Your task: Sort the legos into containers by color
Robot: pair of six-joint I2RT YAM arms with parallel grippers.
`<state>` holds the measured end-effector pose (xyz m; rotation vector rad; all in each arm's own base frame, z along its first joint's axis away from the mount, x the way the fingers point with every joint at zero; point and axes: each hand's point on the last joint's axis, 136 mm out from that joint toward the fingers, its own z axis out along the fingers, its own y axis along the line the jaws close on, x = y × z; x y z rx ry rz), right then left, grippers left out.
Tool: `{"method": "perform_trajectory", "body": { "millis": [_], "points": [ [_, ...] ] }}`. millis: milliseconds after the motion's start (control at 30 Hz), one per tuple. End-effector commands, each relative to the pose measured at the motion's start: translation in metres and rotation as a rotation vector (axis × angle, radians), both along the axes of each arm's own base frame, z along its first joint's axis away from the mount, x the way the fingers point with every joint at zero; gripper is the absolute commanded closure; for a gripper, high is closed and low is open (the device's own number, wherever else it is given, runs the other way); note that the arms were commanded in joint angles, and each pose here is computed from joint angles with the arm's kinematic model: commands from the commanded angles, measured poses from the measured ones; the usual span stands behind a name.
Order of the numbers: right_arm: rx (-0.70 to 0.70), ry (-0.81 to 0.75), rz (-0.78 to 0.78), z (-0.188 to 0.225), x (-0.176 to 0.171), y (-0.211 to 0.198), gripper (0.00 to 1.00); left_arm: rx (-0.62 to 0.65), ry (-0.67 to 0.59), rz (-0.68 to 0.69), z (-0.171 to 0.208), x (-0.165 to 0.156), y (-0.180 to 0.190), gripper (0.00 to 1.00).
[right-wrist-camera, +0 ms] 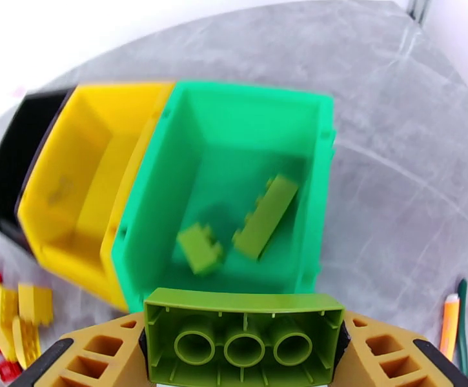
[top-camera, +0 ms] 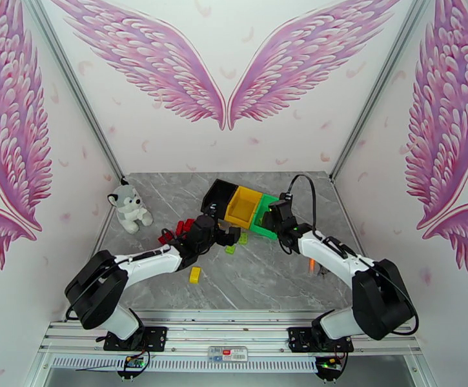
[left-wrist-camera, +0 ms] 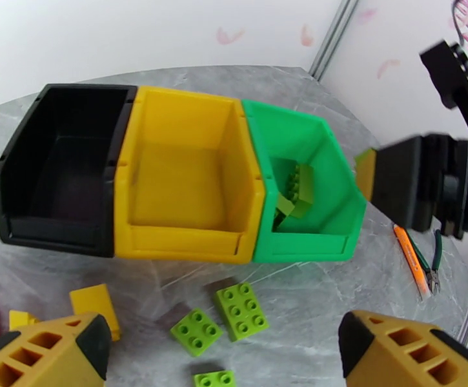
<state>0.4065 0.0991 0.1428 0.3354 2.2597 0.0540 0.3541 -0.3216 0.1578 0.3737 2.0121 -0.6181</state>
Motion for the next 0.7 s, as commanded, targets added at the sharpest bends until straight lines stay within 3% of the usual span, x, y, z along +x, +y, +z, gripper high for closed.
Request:
{"method": "perform_trajectory", "body": {
  "millis": [0, 267, 467, 667],
  "points": [
    [-0.001, 0.027, -0.003, 0.001, 0.019, 0.0, 0.42, 0.005, -0.031, -0.037, 0.011, 0.006, -0.018, 0.01],
    [-0.003, 0.064, -0.016, -0.005, 0.055, -0.01, 0.36, 0.014, -0.041, -0.037, 0.012, 0.009, -0.02, 0.01],
    [0.005, 0.06, 0.009, 0.0, 0.064, -0.006, 0.12, 0.024, -0.037, -0.023, 0.01, 0.007, -0.016, 0.01],
    [0.086, 0.037, 0.085, 0.006, 0.05, 0.014, 0.12, 0.04, -0.044, 0.025, 0.011, 0.007, -0.001, 0.01]
  ]
}}
